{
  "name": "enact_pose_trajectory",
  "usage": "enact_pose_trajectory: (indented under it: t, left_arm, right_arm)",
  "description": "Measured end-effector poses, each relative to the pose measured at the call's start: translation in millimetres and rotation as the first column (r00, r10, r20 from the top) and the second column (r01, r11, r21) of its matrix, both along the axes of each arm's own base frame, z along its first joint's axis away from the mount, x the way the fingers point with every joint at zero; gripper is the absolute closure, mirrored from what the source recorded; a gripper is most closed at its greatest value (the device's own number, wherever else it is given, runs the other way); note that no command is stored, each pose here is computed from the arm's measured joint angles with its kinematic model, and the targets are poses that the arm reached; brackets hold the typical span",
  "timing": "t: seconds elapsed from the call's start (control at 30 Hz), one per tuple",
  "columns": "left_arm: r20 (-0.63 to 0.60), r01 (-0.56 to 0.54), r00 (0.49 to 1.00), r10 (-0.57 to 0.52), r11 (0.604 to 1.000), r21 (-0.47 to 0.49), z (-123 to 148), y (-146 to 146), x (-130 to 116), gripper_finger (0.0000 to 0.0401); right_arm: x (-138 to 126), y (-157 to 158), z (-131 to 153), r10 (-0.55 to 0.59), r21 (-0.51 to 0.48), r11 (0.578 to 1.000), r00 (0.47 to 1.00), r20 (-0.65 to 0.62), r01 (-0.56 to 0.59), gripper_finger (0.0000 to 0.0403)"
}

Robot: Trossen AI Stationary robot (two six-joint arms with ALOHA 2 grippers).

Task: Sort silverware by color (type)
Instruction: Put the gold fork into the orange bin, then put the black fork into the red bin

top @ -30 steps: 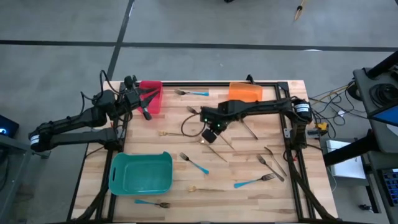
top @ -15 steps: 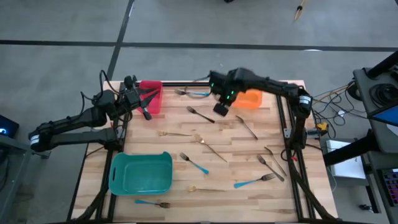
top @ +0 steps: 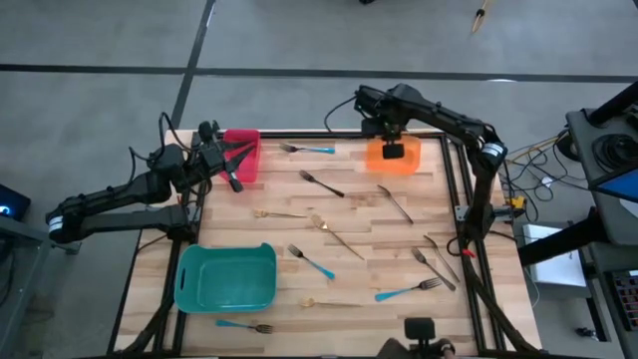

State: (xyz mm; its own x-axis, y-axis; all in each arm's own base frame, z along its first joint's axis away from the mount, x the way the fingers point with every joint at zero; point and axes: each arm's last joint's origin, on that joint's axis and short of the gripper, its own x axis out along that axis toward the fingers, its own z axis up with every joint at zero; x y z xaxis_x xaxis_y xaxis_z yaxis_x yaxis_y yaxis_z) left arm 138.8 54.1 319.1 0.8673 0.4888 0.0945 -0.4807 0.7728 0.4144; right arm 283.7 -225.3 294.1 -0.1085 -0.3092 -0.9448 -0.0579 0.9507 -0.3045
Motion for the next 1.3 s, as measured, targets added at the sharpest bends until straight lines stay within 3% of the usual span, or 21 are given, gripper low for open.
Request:
enact_pose_trajectory:
  t: [0.4, 0.73, 1.07, 1.3]
  left_arm:
    - [-0.001, -0.002, 1.0, 0.002, 1.0, 0.002, 0.0, 0.1, 0.0, 0.0364]
    - [-0.008, -0.003, 1.0, 0.003, 1.0, 0.003, -0.5, 0.1, 0.0, 0.0364]
    - [-0.011, -0.003, 1.0, 0.003, 1.0, 0.005, -0.7, 0.1, 0.0, 0.0364]
    - [-0.011, -0.003, 1.0, 0.003, 1.0, 0.006, -0.6, 0.1, 0.0, 0.0364]
  right_arm:
    - [6.6, -18.5, -48.5, 0.003, 0.11, 0.994, 0.99, -0.14, 0.012, 0.0391]
    - [15.6, -28.4, -90.4, -0.006, 0.142, 0.989, 0.966, -0.259, 0.044, 0.0391]
    - [17.9, -32.0, -105.7, -0.035, 0.112, 0.991, 0.949, -0.313, 0.073, 0.0387]
    - [18.0, -32.0, -105.2, -0.079, 0.093, 0.989, 0.95, -0.302, 0.112, 0.0355]
